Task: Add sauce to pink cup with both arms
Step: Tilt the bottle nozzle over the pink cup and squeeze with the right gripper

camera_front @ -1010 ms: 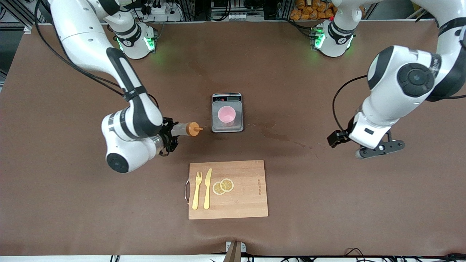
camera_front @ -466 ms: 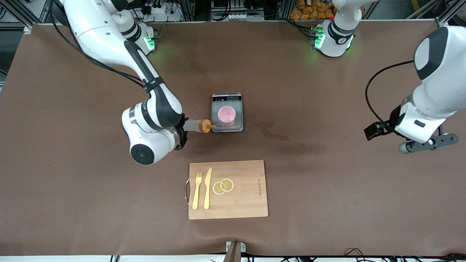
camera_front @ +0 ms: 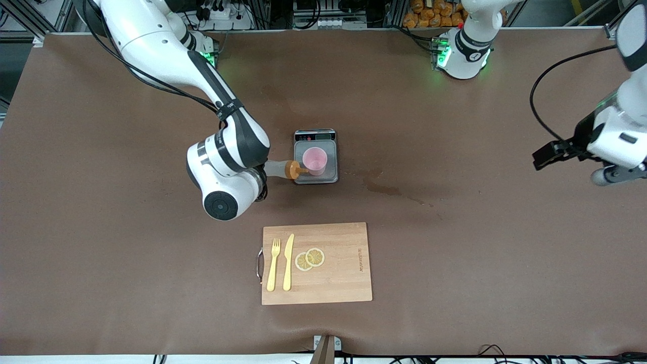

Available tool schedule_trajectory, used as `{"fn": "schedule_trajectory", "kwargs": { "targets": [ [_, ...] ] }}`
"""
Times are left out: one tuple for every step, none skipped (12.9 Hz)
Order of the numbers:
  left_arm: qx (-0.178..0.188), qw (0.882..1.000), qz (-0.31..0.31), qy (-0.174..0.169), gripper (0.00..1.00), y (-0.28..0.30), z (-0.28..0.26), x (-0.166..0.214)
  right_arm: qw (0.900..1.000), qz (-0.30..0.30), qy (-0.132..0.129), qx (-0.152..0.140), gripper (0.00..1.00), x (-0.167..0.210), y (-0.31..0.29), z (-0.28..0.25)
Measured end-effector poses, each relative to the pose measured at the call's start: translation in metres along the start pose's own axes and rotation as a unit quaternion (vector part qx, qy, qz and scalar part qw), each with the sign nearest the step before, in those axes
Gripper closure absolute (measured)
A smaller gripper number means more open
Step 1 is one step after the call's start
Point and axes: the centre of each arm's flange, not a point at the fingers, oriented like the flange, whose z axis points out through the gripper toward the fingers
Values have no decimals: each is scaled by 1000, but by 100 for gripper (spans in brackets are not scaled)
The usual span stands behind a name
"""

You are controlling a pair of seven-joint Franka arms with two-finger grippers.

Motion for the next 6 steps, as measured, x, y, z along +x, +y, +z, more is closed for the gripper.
{"fn": "schedule_trajectory", "kwargs": {
  "targets": [
    [-8, 1000, 19, 3, 0, -19, -6, 1, 1000, 0, 10, -7, 53, 2, 2, 2],
    [-12, 999, 39, 8, 0, -34, -12, 1, 1000, 0, 26, -14, 53, 4, 4, 5],
    [-12, 998, 54, 12, 0, -42, -17, -1, 999, -1, 41, -20, 53, 5, 6, 7],
    [-10, 998, 62, 13, 0, -44, -23, -4, 998, 1, 53, -22, 53, 2, 9, 10],
    [-8, 997, 69, 12, 0, -44, -26, -7, 998, 6, 63, -20, 53, -2, 11, 12],
    [-7, 997, 80, 11, 0, -43, -28, -9, 997, 9, 70, -18, 53, -7, 14, 15]
  ]
}}
